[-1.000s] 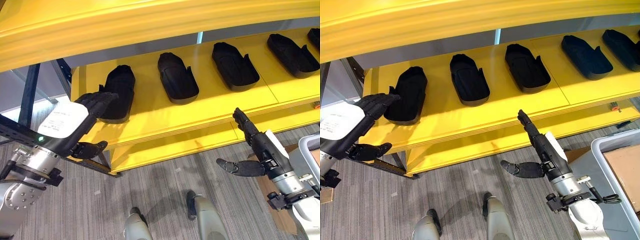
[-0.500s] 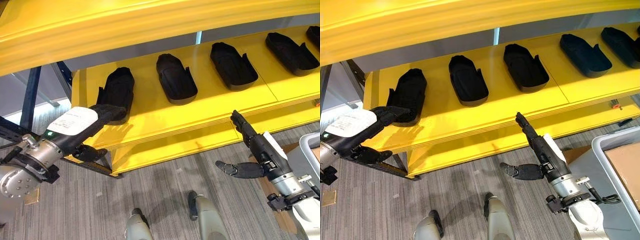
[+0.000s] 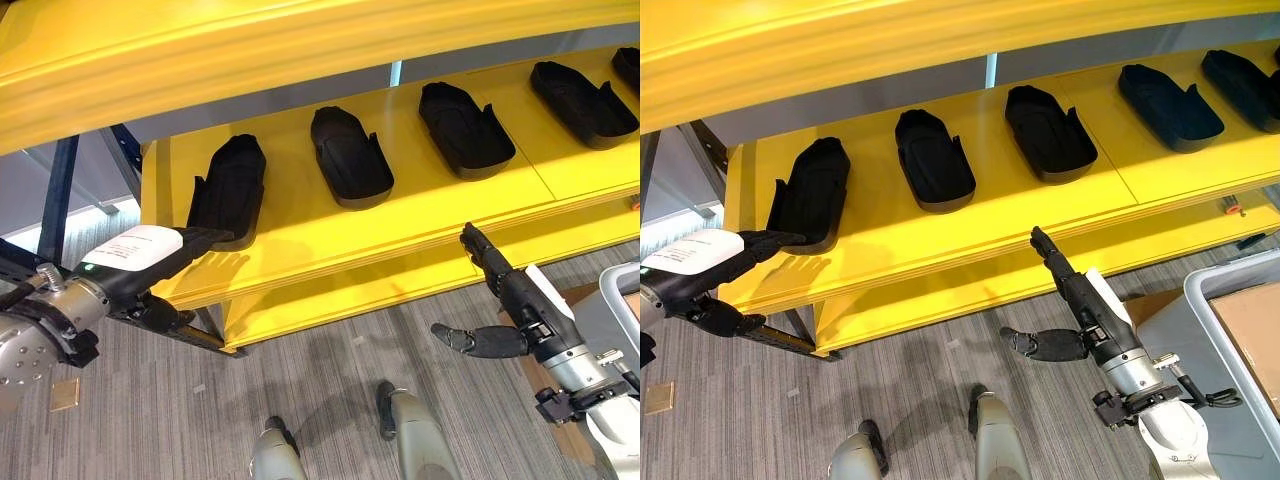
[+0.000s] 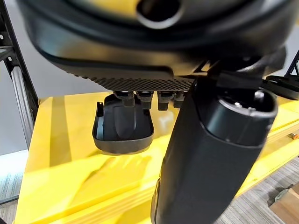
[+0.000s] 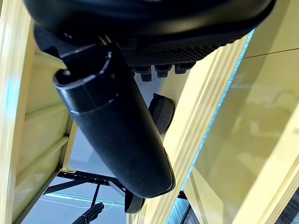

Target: Move parts from the plastic box to the shelf.

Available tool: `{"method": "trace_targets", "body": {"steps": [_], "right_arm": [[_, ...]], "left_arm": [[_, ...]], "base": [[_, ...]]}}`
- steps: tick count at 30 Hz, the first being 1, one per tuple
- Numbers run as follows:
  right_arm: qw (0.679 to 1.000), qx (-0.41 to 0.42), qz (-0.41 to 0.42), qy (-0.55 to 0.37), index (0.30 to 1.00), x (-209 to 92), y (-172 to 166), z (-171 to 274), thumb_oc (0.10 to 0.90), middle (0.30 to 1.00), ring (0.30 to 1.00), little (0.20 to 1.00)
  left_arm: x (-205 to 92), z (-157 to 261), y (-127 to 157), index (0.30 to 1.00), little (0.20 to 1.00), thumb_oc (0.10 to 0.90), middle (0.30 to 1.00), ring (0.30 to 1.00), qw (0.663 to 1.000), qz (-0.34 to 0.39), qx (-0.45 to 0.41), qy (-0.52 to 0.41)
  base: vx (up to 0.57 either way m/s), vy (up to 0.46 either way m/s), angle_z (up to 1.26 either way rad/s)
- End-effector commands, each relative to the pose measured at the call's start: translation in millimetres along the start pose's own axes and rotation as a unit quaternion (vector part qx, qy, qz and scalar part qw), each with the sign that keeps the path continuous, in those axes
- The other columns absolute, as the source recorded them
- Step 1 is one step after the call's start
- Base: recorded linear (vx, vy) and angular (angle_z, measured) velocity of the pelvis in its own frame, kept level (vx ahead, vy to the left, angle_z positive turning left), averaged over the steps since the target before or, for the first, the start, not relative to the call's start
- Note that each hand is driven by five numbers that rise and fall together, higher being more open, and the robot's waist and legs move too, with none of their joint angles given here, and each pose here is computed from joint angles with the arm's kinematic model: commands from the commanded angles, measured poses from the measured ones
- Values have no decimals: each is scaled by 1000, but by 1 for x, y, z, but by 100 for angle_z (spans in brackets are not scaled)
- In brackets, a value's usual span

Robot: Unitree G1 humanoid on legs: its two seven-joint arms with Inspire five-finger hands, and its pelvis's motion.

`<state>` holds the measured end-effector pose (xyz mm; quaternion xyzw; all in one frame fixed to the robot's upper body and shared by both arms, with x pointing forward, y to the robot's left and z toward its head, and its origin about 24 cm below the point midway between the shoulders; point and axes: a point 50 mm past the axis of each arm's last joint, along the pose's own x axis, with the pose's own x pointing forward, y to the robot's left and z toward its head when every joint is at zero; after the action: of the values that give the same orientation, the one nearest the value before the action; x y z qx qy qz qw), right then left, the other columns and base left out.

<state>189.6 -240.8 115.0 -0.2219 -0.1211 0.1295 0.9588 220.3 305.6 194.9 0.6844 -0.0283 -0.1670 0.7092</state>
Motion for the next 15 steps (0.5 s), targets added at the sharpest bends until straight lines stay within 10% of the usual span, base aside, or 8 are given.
{"method": "trace_targets", "body": {"steps": [1,15], "right_arm": [[993,-10,-41,-112,1000,6,-16,36,900,1000,1000,1000],[994,-3,-39,-104,1000,4,-15,33,900,1000,1000,1000]], "left_arm": [[0,0,49,1000,1000,900,1000,1000,997,66,42,1],[15,-4,58,1000,1000,900,1000,1000,997,31,71,13]], "base": [[0,0,0],[0,0,0]]}}
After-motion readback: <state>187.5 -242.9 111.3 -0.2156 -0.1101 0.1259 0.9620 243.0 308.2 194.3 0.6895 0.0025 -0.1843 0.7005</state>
